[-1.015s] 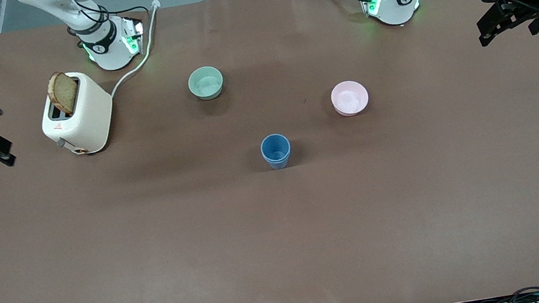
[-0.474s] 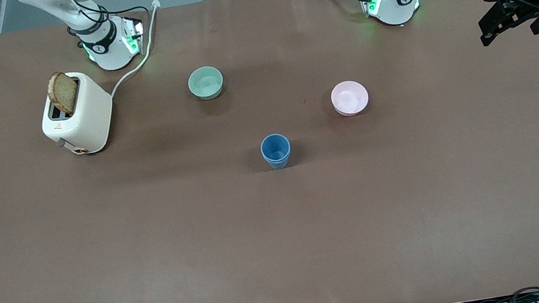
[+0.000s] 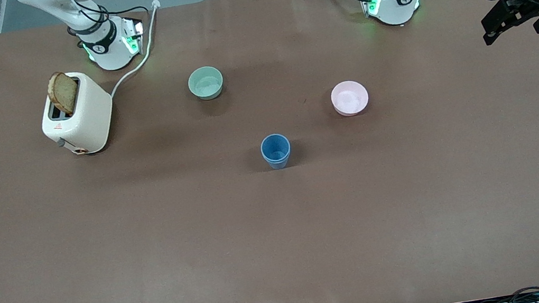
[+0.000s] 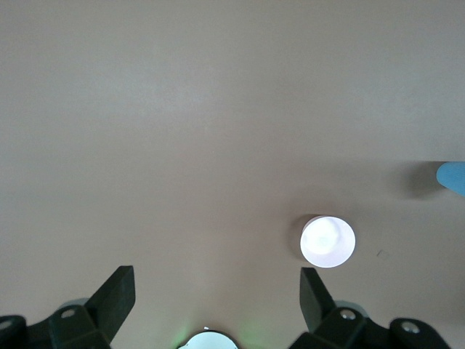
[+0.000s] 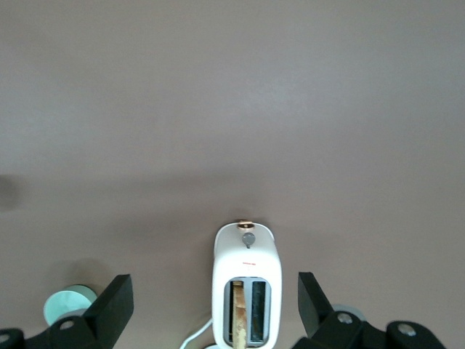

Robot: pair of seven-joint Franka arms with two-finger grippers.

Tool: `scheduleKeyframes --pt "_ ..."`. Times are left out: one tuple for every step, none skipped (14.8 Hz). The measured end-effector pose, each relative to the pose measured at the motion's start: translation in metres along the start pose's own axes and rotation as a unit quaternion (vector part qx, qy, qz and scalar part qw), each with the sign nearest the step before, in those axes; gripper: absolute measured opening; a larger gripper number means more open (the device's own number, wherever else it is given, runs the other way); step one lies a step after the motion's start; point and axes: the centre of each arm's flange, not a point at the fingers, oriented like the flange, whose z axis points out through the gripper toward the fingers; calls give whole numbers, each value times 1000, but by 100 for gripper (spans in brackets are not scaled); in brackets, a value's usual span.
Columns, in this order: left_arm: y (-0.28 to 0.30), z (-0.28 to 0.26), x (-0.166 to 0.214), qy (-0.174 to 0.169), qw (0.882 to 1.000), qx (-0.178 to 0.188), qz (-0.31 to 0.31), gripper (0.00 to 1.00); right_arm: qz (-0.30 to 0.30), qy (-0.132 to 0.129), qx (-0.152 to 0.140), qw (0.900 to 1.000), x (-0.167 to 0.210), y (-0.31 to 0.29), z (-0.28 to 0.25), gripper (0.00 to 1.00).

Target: Stack blue cups with both arms

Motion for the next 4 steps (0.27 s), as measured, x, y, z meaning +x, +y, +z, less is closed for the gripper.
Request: scheduleKeyframes --pt "0 1 0 -1 1000 0 0 100 2 0 5 1000 1 5 1 100" --pt "0 2 1 -2 1000 0 0 100 2 1 6 1000 2 8 2 100" --pt "1 3 2 -3 1000 0 0 100 2 2 6 1000 2 8 2 100" --pt "1 5 3 -5 1000 0 1 100 0 4 6 1000 3 6 1 100"
